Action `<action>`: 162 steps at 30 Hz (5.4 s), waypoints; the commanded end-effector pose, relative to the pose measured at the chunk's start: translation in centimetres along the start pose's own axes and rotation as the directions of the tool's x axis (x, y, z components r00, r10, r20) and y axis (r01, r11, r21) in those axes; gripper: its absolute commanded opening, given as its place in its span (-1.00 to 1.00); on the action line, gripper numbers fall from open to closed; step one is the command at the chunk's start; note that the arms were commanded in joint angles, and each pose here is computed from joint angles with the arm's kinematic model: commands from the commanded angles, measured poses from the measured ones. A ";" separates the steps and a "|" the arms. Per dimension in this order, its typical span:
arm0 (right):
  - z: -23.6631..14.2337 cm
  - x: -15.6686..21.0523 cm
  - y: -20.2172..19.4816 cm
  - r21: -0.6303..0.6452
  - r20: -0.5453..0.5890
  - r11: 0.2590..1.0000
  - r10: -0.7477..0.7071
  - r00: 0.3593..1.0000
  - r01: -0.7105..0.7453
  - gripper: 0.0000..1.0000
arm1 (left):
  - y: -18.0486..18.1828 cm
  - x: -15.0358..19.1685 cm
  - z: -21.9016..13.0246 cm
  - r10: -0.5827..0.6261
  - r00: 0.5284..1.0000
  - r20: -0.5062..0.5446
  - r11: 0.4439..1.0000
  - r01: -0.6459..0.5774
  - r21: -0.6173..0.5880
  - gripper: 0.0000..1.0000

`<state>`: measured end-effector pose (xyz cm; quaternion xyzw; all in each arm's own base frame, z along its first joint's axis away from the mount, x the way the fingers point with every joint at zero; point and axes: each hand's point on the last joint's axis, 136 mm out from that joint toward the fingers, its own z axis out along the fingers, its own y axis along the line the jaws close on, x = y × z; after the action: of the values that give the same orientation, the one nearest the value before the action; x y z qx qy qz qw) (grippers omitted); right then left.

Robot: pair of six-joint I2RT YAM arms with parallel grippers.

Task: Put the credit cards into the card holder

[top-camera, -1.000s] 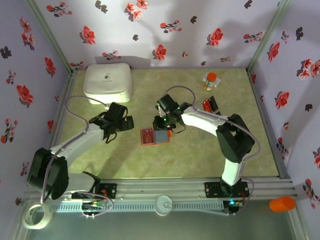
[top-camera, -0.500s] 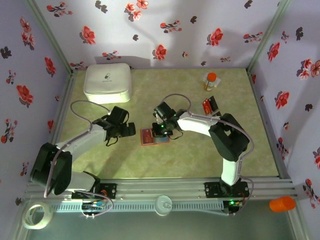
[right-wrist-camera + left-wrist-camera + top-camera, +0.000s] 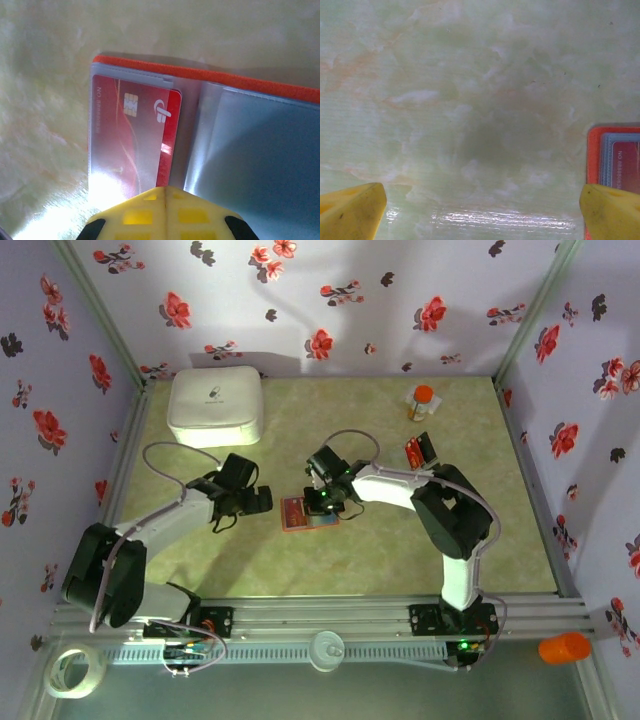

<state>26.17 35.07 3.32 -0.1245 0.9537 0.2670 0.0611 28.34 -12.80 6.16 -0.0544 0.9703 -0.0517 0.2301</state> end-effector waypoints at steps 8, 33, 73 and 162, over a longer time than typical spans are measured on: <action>1.4 1.1 -0.4 0.018 -0.045 1.000 0.020 0.999 -0.019 -0.92 | 0.2 0.4 0.5 -0.012 1.000 -0.014 1.000 0.012 0.000 1.00; -3.8 -1.0 1.1 0.016 0.037 1.000 -0.026 0.999 0.025 -0.51 | -0.5 -0.2 0.2 -0.026 1.000 -0.002 0.999 0.026 0.030 1.00; -4.7 -0.6 -8.3 0.217 0.097 0.975 0.033 0.995 -0.054 -0.40 | -8.1 0.4 1.5 -0.068 0.998 -0.015 0.973 0.070 0.220 1.00; -0.3 2.1 -6.1 0.093 0.022 0.990 0.105 0.994 -0.106 -0.95 | -11.7 0.2 3.2 -0.077 0.997 -0.031 0.948 0.083 0.306 0.99</action>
<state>27.01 31.01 2.22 -0.0817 0.9595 0.2547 0.0879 30.32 -24.34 4.43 -0.0509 0.9512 -0.2115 0.2188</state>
